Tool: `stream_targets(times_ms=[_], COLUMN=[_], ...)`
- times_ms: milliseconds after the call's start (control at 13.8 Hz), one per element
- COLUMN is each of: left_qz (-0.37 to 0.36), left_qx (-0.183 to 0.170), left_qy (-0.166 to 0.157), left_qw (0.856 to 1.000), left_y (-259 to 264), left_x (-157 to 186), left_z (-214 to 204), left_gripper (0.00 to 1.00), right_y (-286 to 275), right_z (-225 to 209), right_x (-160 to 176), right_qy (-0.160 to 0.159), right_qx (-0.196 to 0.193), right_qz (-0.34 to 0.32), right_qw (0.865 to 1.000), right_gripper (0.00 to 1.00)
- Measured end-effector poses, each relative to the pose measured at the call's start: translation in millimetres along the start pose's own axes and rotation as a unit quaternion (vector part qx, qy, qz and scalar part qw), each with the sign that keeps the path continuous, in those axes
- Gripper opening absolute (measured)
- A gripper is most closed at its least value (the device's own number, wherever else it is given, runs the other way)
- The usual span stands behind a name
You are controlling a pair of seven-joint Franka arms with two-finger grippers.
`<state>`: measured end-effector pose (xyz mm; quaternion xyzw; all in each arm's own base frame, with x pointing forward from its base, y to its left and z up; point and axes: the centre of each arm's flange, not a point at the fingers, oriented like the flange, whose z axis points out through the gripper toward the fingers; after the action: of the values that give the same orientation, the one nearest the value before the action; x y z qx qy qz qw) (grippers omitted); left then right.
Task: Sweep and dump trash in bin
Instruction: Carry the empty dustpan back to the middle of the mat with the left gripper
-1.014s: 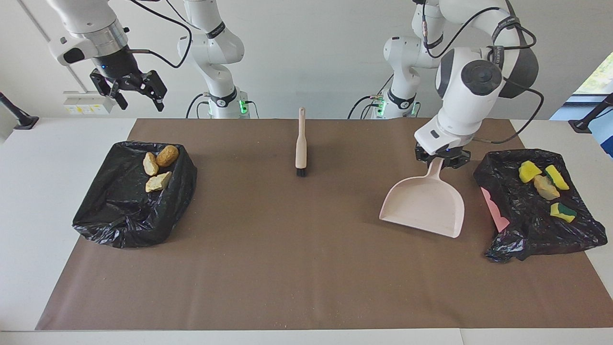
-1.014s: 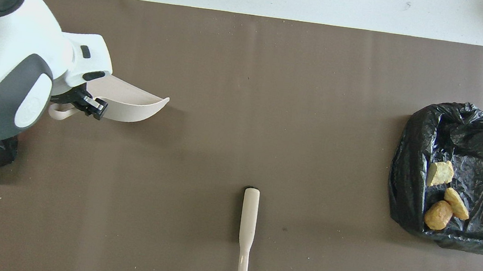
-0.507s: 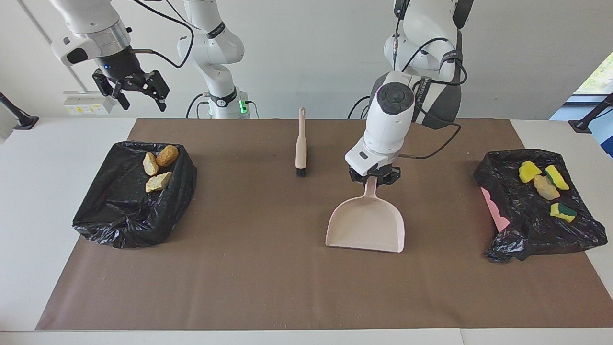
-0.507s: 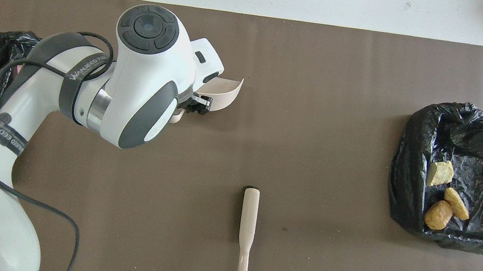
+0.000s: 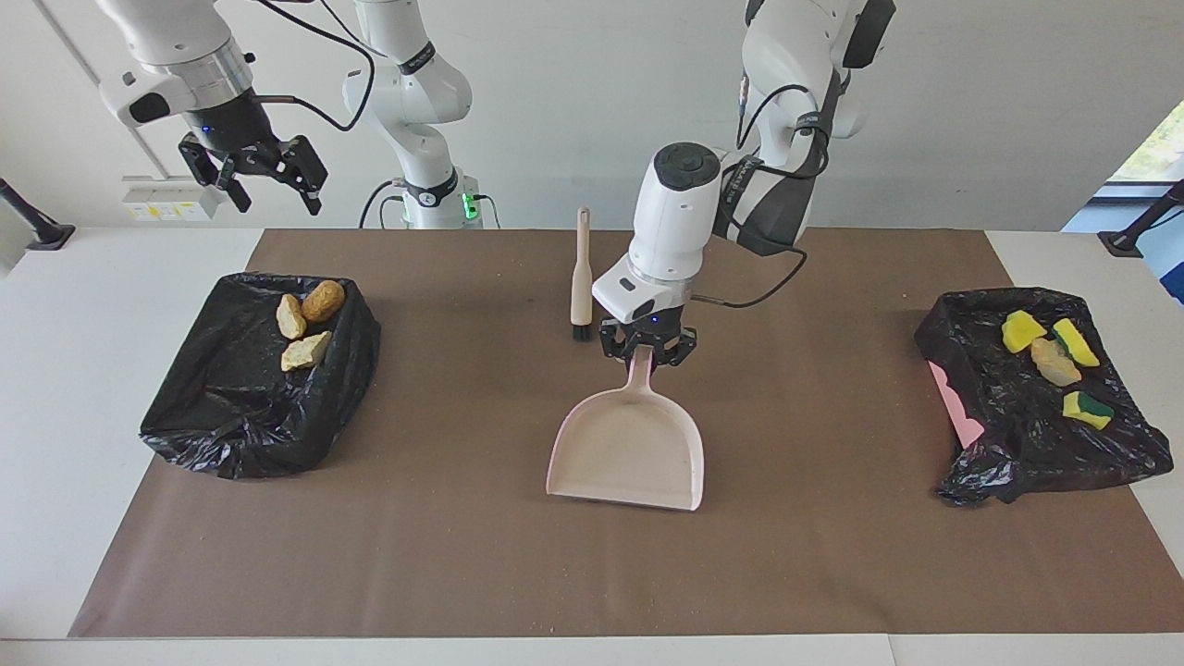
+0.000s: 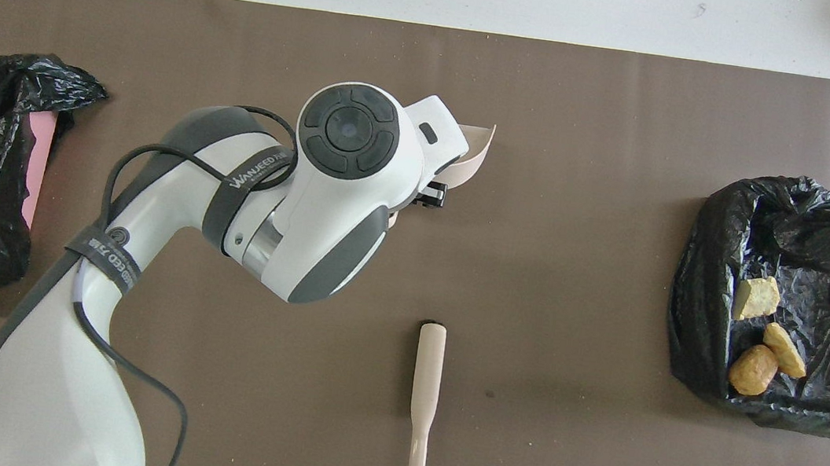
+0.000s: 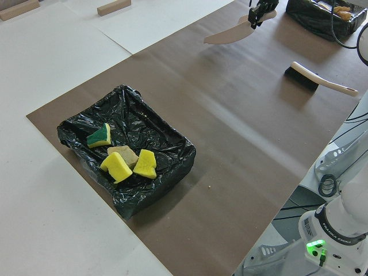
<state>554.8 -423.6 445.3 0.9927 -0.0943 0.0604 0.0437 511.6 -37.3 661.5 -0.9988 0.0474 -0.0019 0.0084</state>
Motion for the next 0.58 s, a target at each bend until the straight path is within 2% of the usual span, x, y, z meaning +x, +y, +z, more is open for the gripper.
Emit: stream_targets(times_ms=[145,290,362,580], left_qz=[-0.004,-0.010,-0.014,-0.020], left_qx=[0.009,0.040,0.045,0.037], left_qy=[-0.014,-0.020,-0.021,-0.026], left_qw=[1.000,0.999,0.999,0.999], left_y=[22.3,43.0,48.9,59.8], left_x=[-13.2,-26.3,-29.4,-35.4], left_z=[22.6,61.0,76.1,86.6], left_gripper=[0.29,0.26,0.25,0.18], right_y=[0.0,0.0,0.0,0.0], right_z=[0.0,0.0,0.0,0.0], right_x=[0.0,0.0,0.0,0.0], right_qy=[0.000,0.000,0.000,0.000], right_qx=[0.000,0.000,0.000,0.000], right_qz=[0.000,0.000,0.000,0.000], right_qw=[1.000,1.000,1.000,1.000], right_gripper=[1.00,1.00,1.00,1.00])
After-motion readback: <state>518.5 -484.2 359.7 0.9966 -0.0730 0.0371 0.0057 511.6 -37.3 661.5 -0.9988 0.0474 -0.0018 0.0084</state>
